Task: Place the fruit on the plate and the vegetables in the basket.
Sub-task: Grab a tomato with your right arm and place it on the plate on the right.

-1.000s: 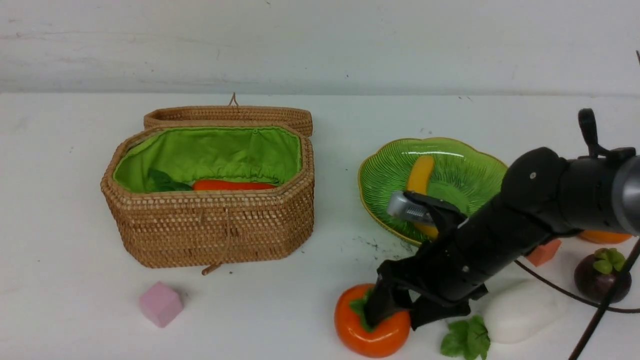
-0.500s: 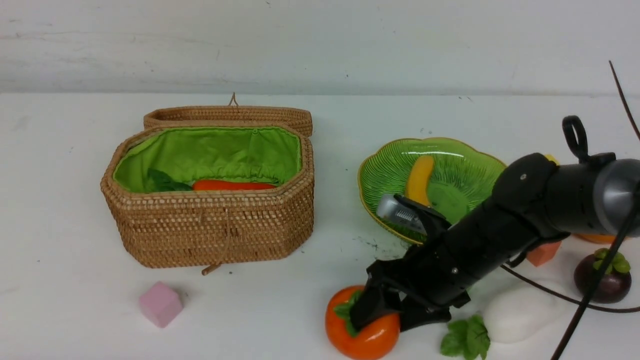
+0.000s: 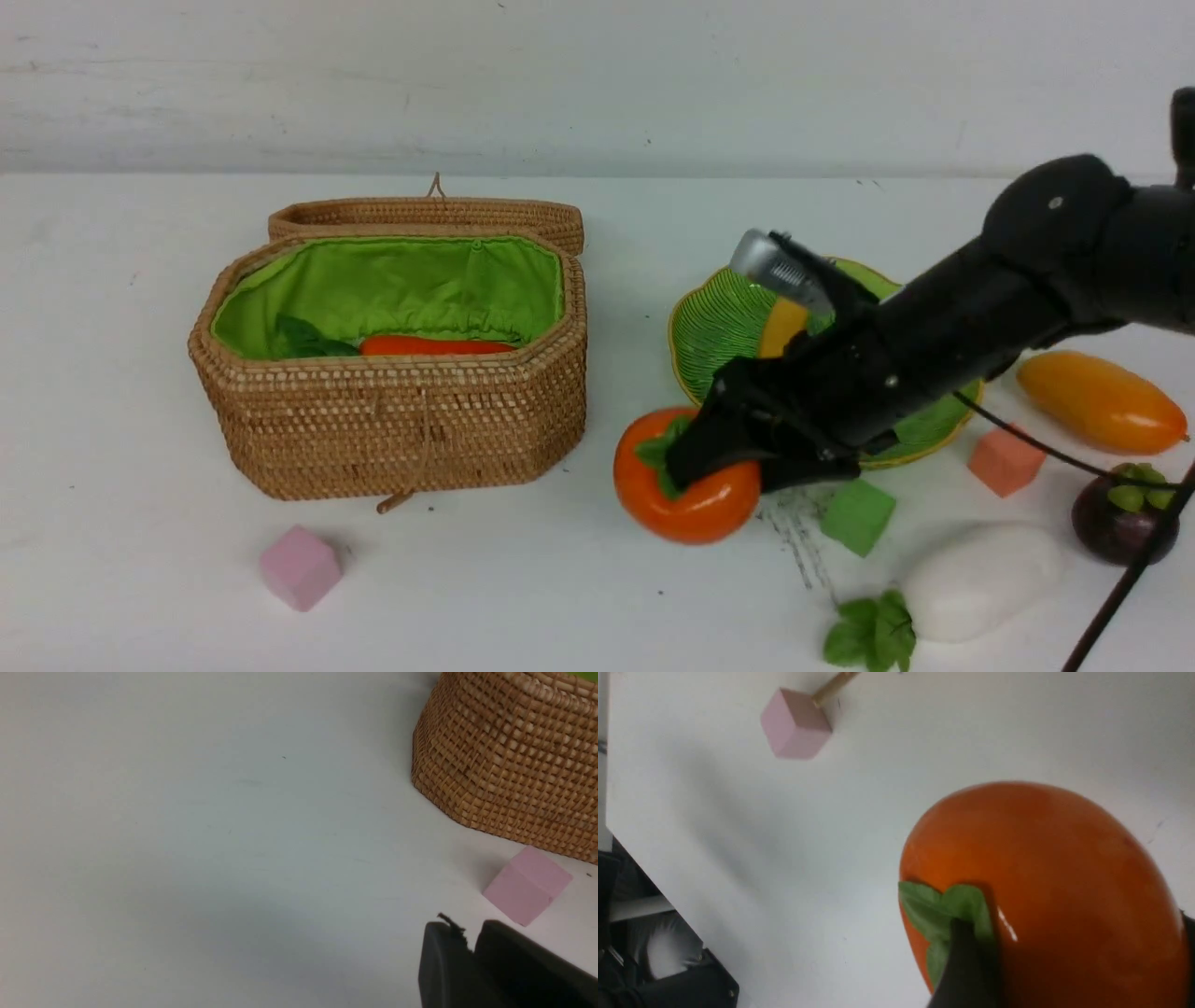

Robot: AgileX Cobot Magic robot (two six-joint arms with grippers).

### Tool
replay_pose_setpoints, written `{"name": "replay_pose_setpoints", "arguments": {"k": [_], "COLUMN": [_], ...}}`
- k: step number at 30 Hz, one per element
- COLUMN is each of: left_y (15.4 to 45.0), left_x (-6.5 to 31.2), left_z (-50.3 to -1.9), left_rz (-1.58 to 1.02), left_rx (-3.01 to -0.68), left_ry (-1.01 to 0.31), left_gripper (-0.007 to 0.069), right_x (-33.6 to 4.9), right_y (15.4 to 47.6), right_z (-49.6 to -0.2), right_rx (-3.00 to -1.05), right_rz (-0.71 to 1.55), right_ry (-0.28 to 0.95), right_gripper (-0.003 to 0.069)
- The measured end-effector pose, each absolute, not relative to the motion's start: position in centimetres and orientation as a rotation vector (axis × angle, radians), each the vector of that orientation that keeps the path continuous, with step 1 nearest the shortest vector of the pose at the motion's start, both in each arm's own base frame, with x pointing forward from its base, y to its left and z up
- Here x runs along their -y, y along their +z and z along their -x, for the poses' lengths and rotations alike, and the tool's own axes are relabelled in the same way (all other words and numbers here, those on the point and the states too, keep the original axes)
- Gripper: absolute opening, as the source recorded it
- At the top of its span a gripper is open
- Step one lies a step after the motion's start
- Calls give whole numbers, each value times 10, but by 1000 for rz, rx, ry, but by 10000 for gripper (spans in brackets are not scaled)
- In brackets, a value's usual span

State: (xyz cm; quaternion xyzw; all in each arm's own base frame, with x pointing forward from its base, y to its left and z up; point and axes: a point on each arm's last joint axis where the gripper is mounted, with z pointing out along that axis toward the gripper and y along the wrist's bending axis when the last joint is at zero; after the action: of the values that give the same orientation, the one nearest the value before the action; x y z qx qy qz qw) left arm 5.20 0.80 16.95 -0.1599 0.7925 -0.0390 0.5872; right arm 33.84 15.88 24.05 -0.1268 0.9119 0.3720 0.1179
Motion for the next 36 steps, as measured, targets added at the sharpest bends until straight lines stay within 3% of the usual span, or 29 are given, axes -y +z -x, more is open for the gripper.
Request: {"name": "replay_pose_setpoints", "arguments": {"k": [7,14,18,22,27,32,36], "left_y": [170,170,170,170,170,170,170], "left_x": [-8,-8,-8,-8,-8,-8,-8], "left_z": [-52,-52,-52,-52,-52,-52,-52], "left_rz": [373,373,373,373,373,373,373], "left_rx": [-1847,-1847,-1847,-1847,-1847,-1847,-1847], "left_ry": [-91,-91,-91,-91,-91,-91,-91], "left_gripper": [92,92,92,92,93,96,96], "right_x": [-98,-32,-26,-26,-26,-27,-27], "right_y": [265,271,253,210,180,176,177], "right_z": [-373,-407,-418,-432,-438,-439,-439], "right_rx": [-2560,-2363,-2359,-2429,-2480,-2483,-2492], "right_rz": [157,-152,-215,-284,-335,-354,-334], "right_ry": [1021,777,735,732,744,757,761], "right_gripper": [511,510,510,510,509,510,596]}}
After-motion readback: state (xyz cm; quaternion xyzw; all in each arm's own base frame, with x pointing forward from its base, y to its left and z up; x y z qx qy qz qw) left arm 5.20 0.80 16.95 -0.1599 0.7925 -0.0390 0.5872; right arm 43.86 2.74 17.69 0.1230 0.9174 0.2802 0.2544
